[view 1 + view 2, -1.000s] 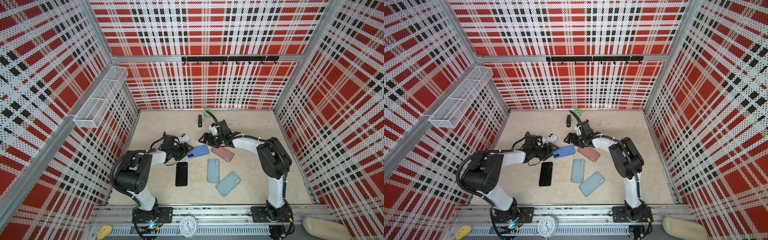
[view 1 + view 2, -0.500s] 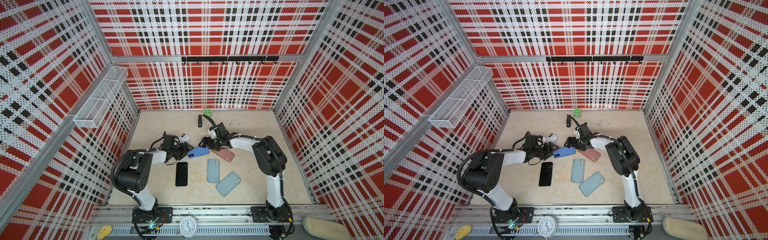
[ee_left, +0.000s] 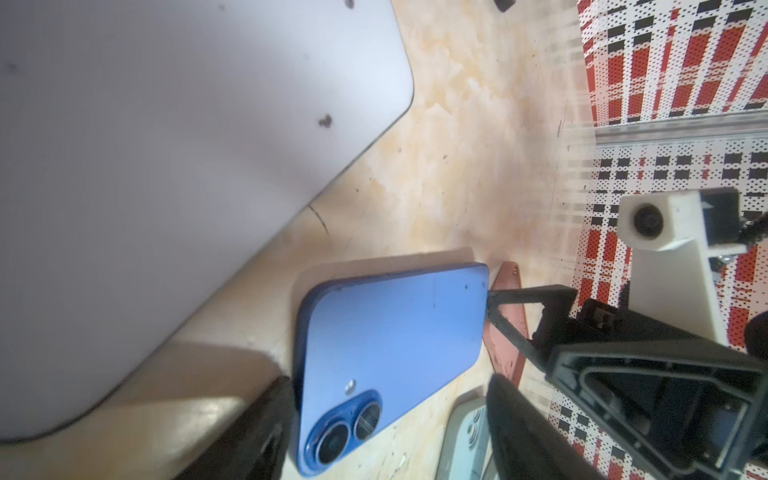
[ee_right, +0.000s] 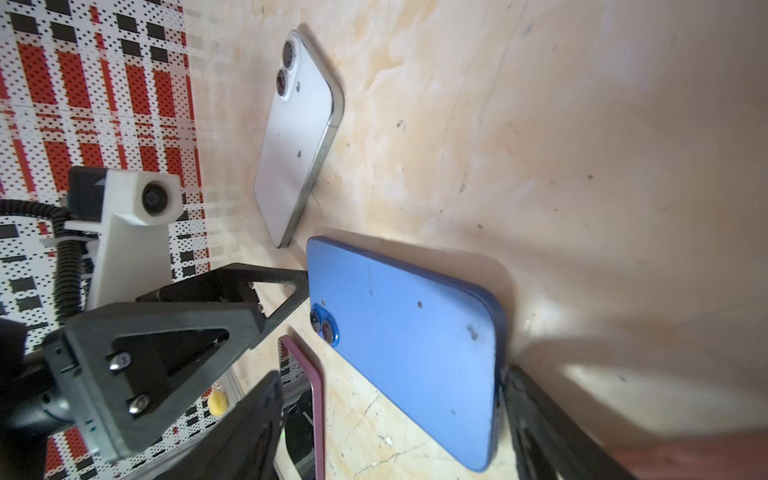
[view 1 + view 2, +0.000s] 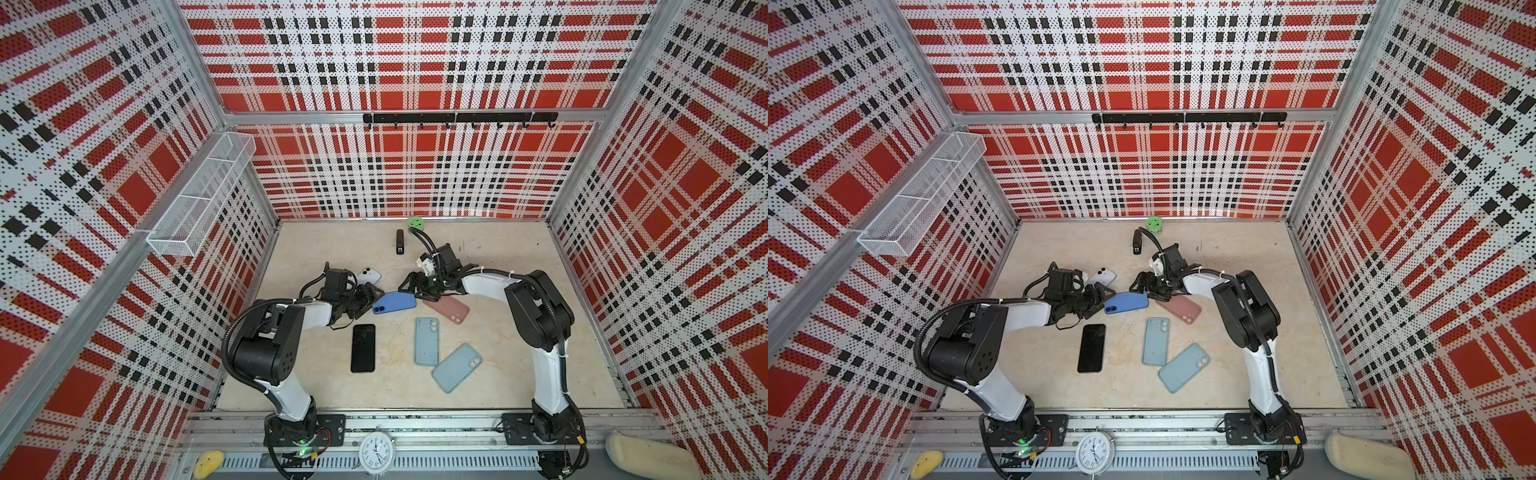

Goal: Put the phone into the phone case

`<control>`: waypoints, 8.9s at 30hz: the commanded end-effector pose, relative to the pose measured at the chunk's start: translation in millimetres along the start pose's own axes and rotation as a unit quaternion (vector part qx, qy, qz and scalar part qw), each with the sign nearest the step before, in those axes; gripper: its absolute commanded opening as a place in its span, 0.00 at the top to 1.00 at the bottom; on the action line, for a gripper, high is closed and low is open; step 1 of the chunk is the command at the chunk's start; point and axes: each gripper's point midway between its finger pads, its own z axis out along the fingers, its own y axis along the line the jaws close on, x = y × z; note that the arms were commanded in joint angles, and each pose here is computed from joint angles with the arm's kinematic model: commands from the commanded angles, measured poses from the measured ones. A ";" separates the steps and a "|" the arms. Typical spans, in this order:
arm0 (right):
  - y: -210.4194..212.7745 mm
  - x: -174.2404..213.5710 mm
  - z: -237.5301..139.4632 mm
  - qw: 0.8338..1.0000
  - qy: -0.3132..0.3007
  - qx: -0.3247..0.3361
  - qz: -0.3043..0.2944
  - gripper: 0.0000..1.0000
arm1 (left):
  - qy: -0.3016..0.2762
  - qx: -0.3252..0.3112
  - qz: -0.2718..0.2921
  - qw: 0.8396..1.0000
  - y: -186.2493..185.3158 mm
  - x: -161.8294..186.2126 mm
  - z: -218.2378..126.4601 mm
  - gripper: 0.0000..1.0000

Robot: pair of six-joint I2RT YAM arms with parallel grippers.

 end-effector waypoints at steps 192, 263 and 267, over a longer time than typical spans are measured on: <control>67.1 2.4 -303.5 0.954 -0.187 -0.229 0.041 0.23 | -0.321 -0.038 0.918 0.230 -315.6 121.5 -102.6 1.00; 92.6 -67.7 -366.8 0.845 -0.373 -0.384 0.006 1.00 | -0.040 0.403 0.187 0.895 -282.8 41.9 -155.2 0.25; 94.8 -67.8 -358.8 0.847 -0.372 -0.379 -0.002 1.00 | 0.026 0.503 0.125 0.855 -309.7 66.2 -146.4 0.22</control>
